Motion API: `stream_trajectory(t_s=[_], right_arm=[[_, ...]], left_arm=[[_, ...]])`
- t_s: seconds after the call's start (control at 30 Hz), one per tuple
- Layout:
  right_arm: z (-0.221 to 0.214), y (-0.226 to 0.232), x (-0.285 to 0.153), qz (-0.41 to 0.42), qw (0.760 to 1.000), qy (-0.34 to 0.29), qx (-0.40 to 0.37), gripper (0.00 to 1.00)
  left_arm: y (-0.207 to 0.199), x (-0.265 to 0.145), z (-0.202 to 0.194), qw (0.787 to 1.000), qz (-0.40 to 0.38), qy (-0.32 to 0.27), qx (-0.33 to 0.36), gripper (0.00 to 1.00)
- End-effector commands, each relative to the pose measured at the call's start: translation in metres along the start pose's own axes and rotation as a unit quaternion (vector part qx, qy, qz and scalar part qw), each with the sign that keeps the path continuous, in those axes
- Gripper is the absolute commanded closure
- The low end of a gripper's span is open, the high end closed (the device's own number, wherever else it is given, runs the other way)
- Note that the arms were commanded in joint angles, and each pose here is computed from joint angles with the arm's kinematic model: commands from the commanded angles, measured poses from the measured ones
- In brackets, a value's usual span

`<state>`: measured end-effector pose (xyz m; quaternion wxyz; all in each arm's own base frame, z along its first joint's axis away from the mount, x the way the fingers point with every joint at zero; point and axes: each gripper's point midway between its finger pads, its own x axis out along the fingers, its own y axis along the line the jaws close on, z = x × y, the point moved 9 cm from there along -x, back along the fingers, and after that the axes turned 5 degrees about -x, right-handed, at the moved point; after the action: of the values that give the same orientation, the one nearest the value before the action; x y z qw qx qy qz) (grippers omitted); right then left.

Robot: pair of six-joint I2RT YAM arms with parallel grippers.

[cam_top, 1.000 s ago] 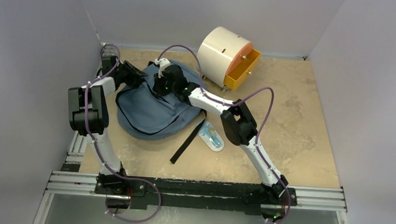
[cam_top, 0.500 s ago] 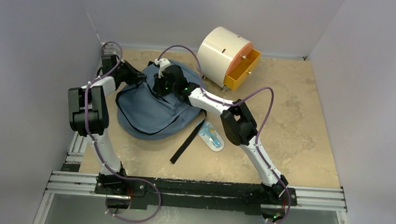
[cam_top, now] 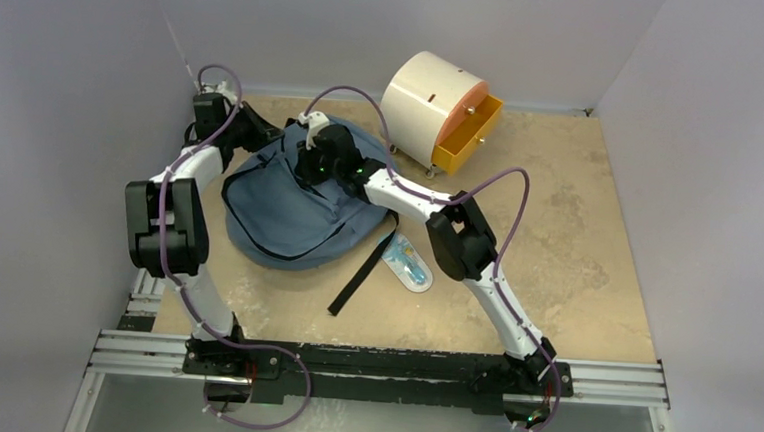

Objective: Pack the student bag
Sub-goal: Zip the student bag at the center of the board.

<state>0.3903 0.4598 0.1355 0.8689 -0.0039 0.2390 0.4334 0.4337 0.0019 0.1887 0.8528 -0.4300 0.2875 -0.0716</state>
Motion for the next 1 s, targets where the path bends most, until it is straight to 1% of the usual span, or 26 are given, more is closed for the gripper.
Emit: stream_trajectory(t_s=[0.0,0.17,0.33,0.5,0.7,0.97], right_arm=[[0.050,0.015,-0.030,0.015,0.998,-0.054,-0.010,0.75],[0.068,0.020,-0.045,0.021,0.995,-0.101,0.000,0.62],[0.084,0.019,-0.050,0.025,0.990,-0.138,0.029,0.54],[0.089,0.013,-0.041,0.036,0.984,-0.161,0.068,0.51],[0.088,0.007,-0.025,0.057,0.978,-0.171,0.107,0.49],[0.081,0.004,-0.012,0.070,0.974,-0.174,0.127,0.49]], left_arm=[[-0.033,-0.015,0.013,0.996,-0.053,-0.046,0.062,1.00],[-0.042,-0.018,0.005,0.995,-0.052,-0.042,0.071,1.00],[-0.046,-0.022,0.004,0.995,-0.054,-0.044,0.072,1.00],[-0.049,-0.024,0.005,0.995,-0.055,-0.046,0.075,1.00],[-0.052,-0.028,0.007,0.994,-0.054,-0.052,0.079,1.00],[-0.054,-0.030,0.009,0.994,-0.058,-0.052,0.080,1.00]])
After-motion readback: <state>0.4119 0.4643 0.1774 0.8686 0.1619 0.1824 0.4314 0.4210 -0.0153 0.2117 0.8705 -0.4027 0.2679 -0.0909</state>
